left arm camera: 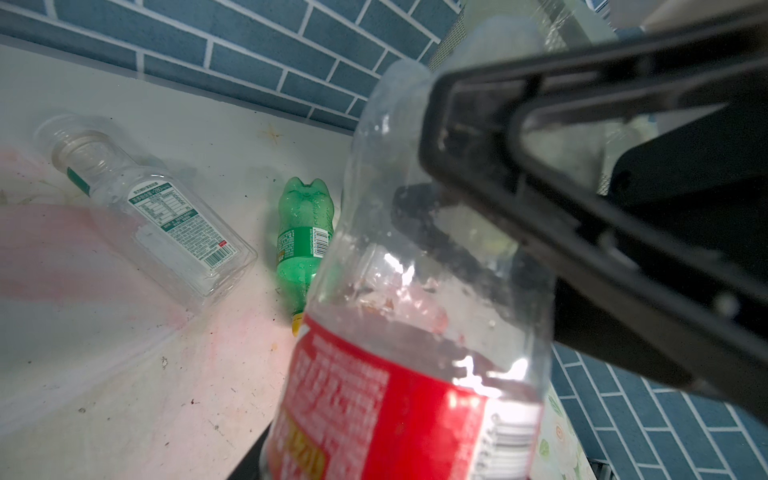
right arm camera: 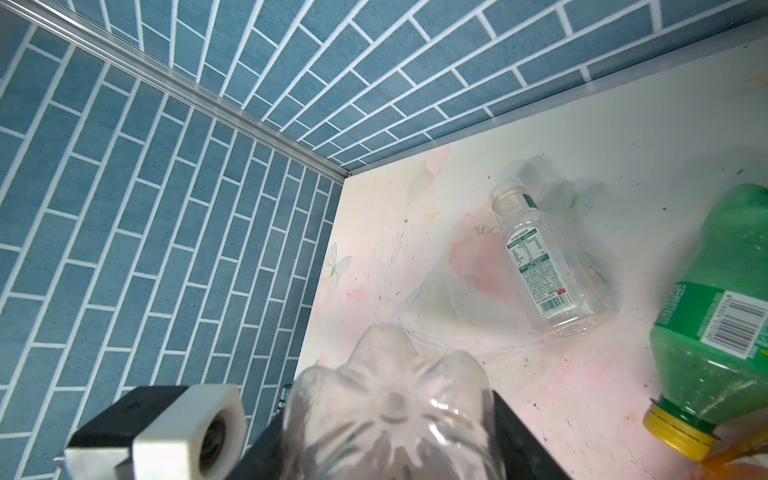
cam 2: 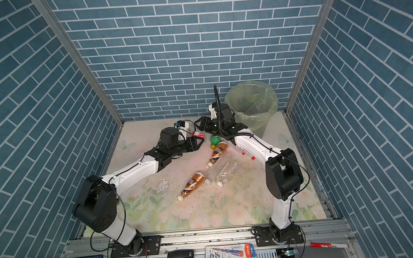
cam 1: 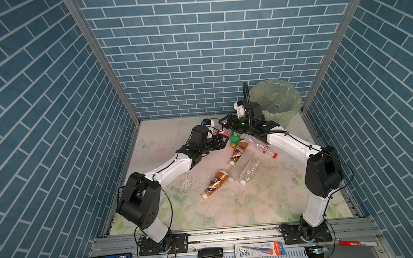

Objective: Throw the plastic bottles in the bin
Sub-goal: 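Close the right gripper on the red-labelled bottle's top while the left gripper holds it, then carry the red-labelled bottle over the bin with the right gripper and drop it, then lower the right gripper to the pile while the left gripper reaches toward the Nescafe bottle, then grasp the brown Nescafe bottle with the left gripper and lift it, then close the right gripper on the Nescafe bottle's bottom while the left gripper holds it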

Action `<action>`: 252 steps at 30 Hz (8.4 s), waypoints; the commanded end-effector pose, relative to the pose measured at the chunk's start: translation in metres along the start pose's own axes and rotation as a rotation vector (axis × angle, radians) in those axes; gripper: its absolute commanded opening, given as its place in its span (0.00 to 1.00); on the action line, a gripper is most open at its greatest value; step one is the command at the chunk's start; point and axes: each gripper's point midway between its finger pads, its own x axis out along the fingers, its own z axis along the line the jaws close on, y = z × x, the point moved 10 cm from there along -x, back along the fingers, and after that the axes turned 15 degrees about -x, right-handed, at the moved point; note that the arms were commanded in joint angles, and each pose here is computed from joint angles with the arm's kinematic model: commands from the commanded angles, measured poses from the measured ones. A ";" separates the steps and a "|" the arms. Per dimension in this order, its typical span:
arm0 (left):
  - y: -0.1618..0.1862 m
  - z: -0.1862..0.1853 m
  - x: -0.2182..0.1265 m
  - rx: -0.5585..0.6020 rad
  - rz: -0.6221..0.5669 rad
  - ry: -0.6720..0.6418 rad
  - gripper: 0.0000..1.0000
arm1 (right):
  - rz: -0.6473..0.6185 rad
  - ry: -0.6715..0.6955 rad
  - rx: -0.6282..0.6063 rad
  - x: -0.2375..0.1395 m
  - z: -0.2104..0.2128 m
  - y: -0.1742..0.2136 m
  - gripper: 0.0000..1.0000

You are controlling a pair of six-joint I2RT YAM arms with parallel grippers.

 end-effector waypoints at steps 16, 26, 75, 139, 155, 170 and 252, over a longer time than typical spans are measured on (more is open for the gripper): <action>-0.006 -0.022 -0.023 0.072 -0.035 0.041 0.79 | -0.048 0.059 -0.083 -0.023 0.006 -0.029 0.41; -0.016 -0.047 -0.038 0.188 -0.049 0.021 0.99 | -0.145 0.143 -0.202 -0.083 0.012 -0.077 0.39; -0.026 -0.155 -0.015 0.478 -0.065 0.215 0.99 | -0.412 0.837 -0.483 -0.224 -0.017 -0.168 0.99; 0.145 0.083 -0.068 0.109 0.211 -0.300 0.87 | 0.025 0.436 -0.490 -0.120 0.045 0.089 0.99; 0.155 0.101 -0.045 0.147 0.251 -0.348 0.69 | 0.036 0.472 -0.518 -0.115 0.036 0.097 0.99; 0.108 0.095 -0.006 0.190 0.143 -0.448 0.56 | 0.048 0.461 -0.524 -0.087 0.031 0.095 0.99; 0.054 0.013 -0.033 0.242 -0.048 0.015 0.39 | -0.008 0.040 -0.071 -0.018 0.013 0.055 0.87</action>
